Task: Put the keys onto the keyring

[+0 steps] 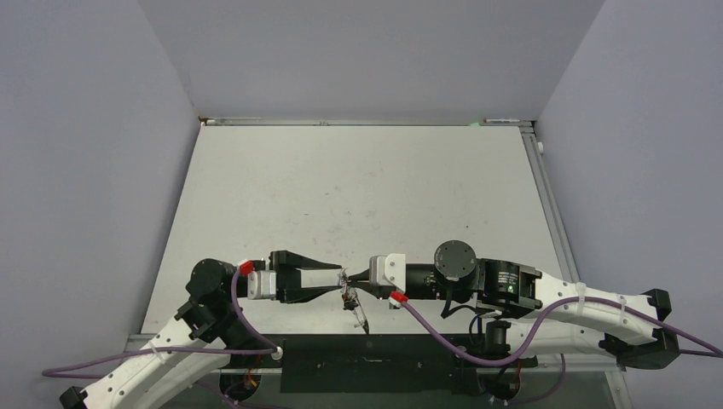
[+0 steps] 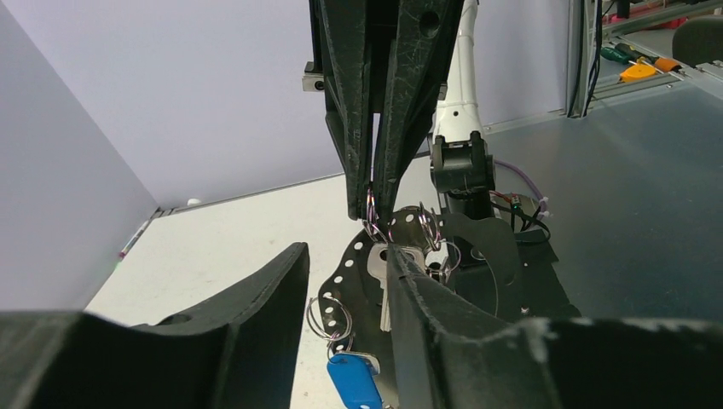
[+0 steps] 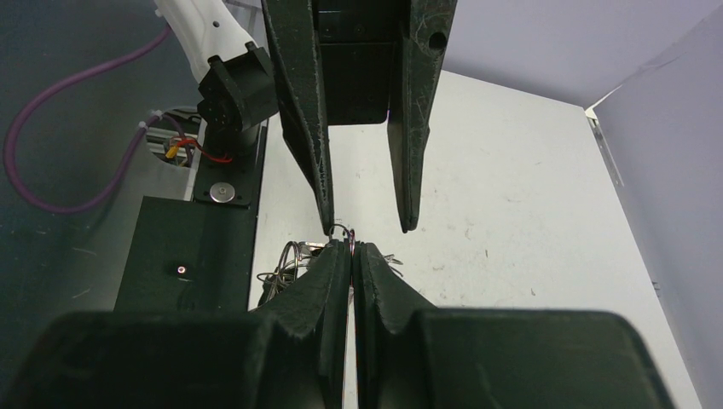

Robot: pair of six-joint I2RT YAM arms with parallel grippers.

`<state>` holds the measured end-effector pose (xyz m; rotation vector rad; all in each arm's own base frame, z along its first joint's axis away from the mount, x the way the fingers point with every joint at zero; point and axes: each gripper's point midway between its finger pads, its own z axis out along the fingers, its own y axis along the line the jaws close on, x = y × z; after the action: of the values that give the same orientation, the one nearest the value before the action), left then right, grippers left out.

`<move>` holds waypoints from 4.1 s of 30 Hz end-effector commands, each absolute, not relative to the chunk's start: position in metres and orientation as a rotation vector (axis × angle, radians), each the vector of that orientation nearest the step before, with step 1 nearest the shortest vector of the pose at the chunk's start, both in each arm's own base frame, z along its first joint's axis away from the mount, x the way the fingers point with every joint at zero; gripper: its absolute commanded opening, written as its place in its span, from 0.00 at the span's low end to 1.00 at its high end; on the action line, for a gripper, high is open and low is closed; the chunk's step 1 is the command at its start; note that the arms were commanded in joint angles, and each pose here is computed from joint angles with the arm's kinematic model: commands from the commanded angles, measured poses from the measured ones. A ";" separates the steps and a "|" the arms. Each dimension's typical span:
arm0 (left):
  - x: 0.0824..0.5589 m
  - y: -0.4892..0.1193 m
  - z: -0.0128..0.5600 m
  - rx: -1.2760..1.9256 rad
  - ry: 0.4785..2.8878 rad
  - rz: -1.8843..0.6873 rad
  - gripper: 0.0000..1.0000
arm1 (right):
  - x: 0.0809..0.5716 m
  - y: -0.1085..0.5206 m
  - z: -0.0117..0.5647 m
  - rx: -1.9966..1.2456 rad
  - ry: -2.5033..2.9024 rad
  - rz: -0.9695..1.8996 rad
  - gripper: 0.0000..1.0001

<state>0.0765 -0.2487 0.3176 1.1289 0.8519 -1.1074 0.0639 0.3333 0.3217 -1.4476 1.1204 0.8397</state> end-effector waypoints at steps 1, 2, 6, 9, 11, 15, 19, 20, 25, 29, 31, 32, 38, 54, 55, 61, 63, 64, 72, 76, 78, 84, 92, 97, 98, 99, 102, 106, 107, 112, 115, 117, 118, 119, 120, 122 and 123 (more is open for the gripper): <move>0.069 -0.248 0.325 1.143 0.796 -1.131 0.39 | 0.064 0.336 0.364 -1.350 1.013 0.859 0.05; 0.069 -0.248 0.325 1.142 0.793 -1.130 0.40 | 0.065 0.335 0.364 -1.348 1.013 0.857 0.05; 0.069 -0.248 0.326 1.137 0.790 -1.126 0.39 | 0.065 0.334 0.364 -1.346 1.011 0.856 0.05; 0.070 -0.248 0.326 1.137 0.790 -1.126 0.35 | 0.065 0.335 0.365 -1.346 1.009 0.856 0.05; 0.071 -0.249 0.325 1.137 0.794 -1.127 0.31 | 0.065 0.337 0.365 -1.352 1.008 0.857 0.05; 0.073 -0.250 0.324 1.134 0.806 -1.126 0.23 | 0.064 0.341 0.365 -1.365 1.001 0.857 0.05; 0.075 -0.251 0.324 1.131 0.813 -1.124 0.19 | 0.063 0.343 0.364 -1.378 0.998 0.858 0.05; 0.074 -0.251 0.325 1.130 0.809 -1.124 0.18 | 0.063 0.344 0.365 -1.378 0.996 0.860 0.05; 0.077 -0.251 0.324 1.122 0.820 -1.120 0.00 | 0.063 0.345 0.366 -1.372 0.990 0.860 0.05; 0.077 -0.251 0.324 1.120 0.824 -1.119 0.00 | 0.063 0.341 0.374 -1.344 0.969 0.864 0.05; 0.077 -0.251 0.324 1.119 0.823 -1.118 0.07 | 0.062 0.340 0.377 -1.340 0.959 0.871 0.05; 0.077 -0.251 0.324 1.118 0.820 -1.117 0.15 | 0.062 0.340 0.378 -1.339 0.958 0.871 0.05; 0.076 -0.250 0.325 1.116 0.816 -1.115 0.31 | 0.063 0.340 0.376 -1.342 0.966 0.866 0.05; 0.080 -0.250 0.324 1.103 0.840 -1.108 0.20 | 0.064 0.335 0.380 -1.339 0.970 0.854 0.05; 0.080 -0.250 0.324 1.103 0.840 -1.108 0.22 | 0.064 0.334 0.380 -1.339 0.969 0.854 0.05; 0.081 -0.250 0.325 1.096 0.844 -1.104 0.14 | 0.064 0.333 0.380 -1.337 0.971 0.854 0.05; 0.081 -0.250 0.324 1.099 0.846 -1.106 0.10 | 0.064 0.334 0.379 -1.339 0.974 0.852 0.05; 0.081 -0.250 0.325 1.099 0.846 -1.106 0.10 | 0.064 0.334 0.378 -1.342 0.976 0.853 0.05; 0.081 -0.251 0.325 1.098 0.845 -1.106 0.10 | 0.065 0.338 0.372 -1.353 0.988 0.847 0.05; 0.081 -0.250 0.325 1.099 0.844 -1.106 0.11 | 0.065 0.339 0.371 -1.353 0.991 0.847 0.05; 0.081 -0.251 0.325 1.099 0.846 -1.106 0.10 | 0.066 0.339 0.371 -1.353 0.993 0.846 0.05; 0.080 -0.251 0.324 1.106 0.849 -1.110 0.00 | 0.068 0.339 0.374 -1.337 0.988 0.841 0.05; 0.082 -0.251 0.323 1.105 0.857 -1.100 0.00 | 0.084 0.338 0.387 -1.182 0.994 0.817 0.05; 0.083 -0.251 0.323 1.105 0.862 -1.097 0.00 | 0.086 0.344 0.389 -1.143 1.000 0.834 0.05; 0.083 -0.251 0.323 1.105 0.863 -1.097 0.00 | 0.086 0.345 0.388 -1.142 1.004 0.839 0.05; 0.083 -0.251 0.322 1.105 0.863 -1.095 0.00 | 0.087 0.345 0.389 -1.131 1.006 0.842 0.05; 0.084 -0.252 0.322 1.107 0.867 -1.092 0.00 | 0.090 0.343 0.396 -1.077 1.007 0.854 0.05; 0.084 -0.252 0.321 1.107 0.870 -1.089 0.00 | 0.097 0.339 0.403 -1.006 1.038 0.856 0.05; 0.084 -0.252 0.321 1.109 0.872 -1.088 0.00 | 0.099 0.339 0.403 -0.997 1.050 0.854 0.05; 0.085 -0.252 0.321 1.107 0.877 -1.081 0.00 | 0.109 0.345 0.395 -0.962 1.115 0.831 0.05; 0.087 -0.251 0.321 1.099 0.883 -1.071 0.00 | 0.111 0.350 0.384 -0.974 1.143 0.820 0.05; 0.089 -0.250 0.321 1.088 0.890 -1.061 0.00 | 0.113 0.351 0.381 -0.977 1.158 0.812 0.05; 0.091 -0.250 0.322 1.082 0.892 -1.050 0.00 | 0.113 0.350 0.380 -0.979 1.164 0.807 0.05; 0.093 -0.249 0.322 1.076 0.898 -1.041 0.00 | 0.113 0.349 0.380 -0.981 1.168 0.805 0.05; 0.095 -0.249 0.321 1.070 0.905 -1.031 0.00 | 0.113 0.348 0.380 -0.985 1.174 0.803 0.05; 0.098 -0.247 0.322 1.060 0.912 -1.014 0.00 | 0.115 0.346 0.380 -0.993 1.199 0.784 0.05; 0.099 -0.247 0.322 1.056 0.914 -1.005 0.00 | 0.116 0.345 0.381 -0.989 1.208 0.778 0.05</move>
<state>0.1003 -0.2498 0.3094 1.0627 0.9366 -1.0282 0.1085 0.3482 0.3358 -1.1137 1.2477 0.7619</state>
